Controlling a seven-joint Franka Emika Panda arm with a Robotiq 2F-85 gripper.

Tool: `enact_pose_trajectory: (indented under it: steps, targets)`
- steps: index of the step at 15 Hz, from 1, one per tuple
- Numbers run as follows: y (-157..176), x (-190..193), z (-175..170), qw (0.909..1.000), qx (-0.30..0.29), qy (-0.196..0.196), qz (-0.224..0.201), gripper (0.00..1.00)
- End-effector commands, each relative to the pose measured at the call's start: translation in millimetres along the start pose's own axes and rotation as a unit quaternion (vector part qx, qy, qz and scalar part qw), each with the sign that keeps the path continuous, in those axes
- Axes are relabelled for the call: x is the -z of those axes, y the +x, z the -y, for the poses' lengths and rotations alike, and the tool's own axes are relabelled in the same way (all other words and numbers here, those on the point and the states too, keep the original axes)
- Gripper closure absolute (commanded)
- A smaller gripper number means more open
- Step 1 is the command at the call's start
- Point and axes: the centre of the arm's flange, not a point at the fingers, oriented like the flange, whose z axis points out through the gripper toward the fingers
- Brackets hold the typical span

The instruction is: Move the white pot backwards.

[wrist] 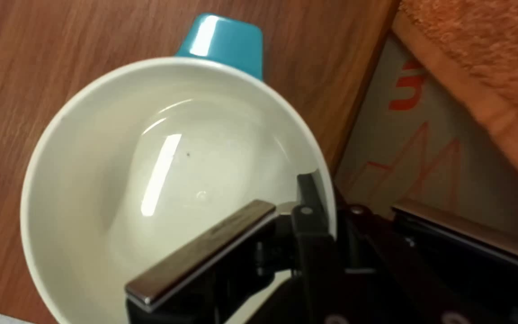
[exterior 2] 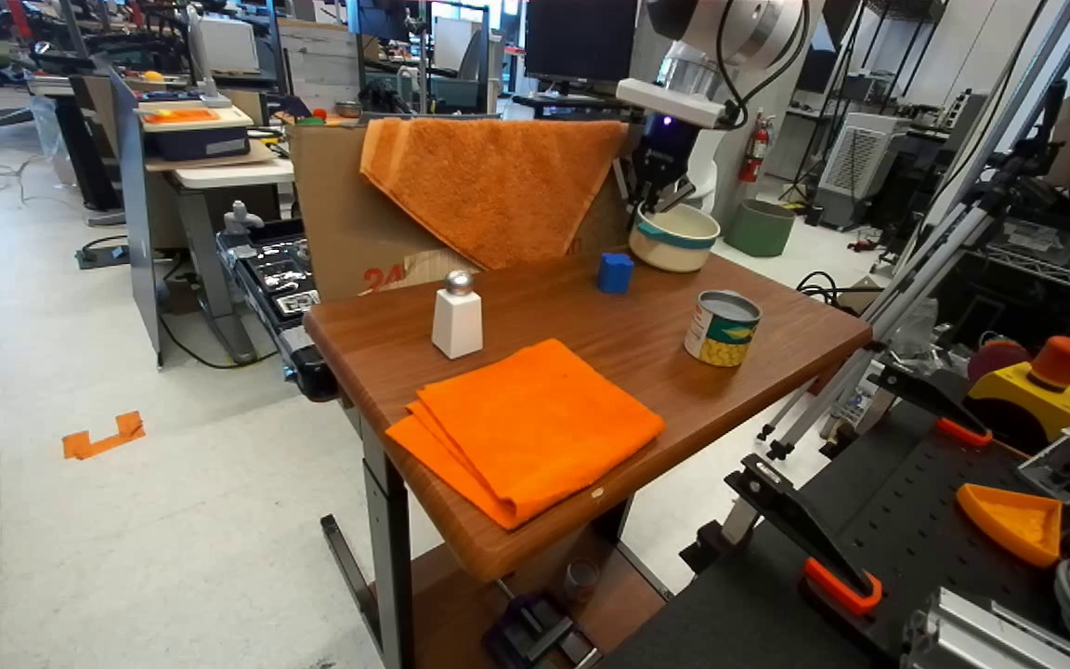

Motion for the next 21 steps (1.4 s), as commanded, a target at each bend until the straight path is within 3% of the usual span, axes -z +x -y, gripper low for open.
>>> enact_pose_trajectory:
  steps: [1,2,3,5,9,13,16,21]
  targets:
    - [20,-15,24,0.9997,-0.016,-0.010,0.014,0.99]
    - [19,-13,23,0.9997,-0.016,-0.013,0.016,0.99]
    - [15,-11,20,0.9996,-0.014,-0.016,0.016,0.70]
    - [4,-5,11,0.9997,-0.002,-0.017,0.019,0.62]
    - [-24,22,-17,0.9992,0.034,-0.005,0.022,0.33]
    - [-47,62,-53,0.9918,0.127,0.014,0.007,0.03]
    - [-51,91,-69,0.9774,0.211,-0.002,-0.007,0.00]
    - [-59,130,-115,0.9658,0.252,-0.040,-0.043,0.00]
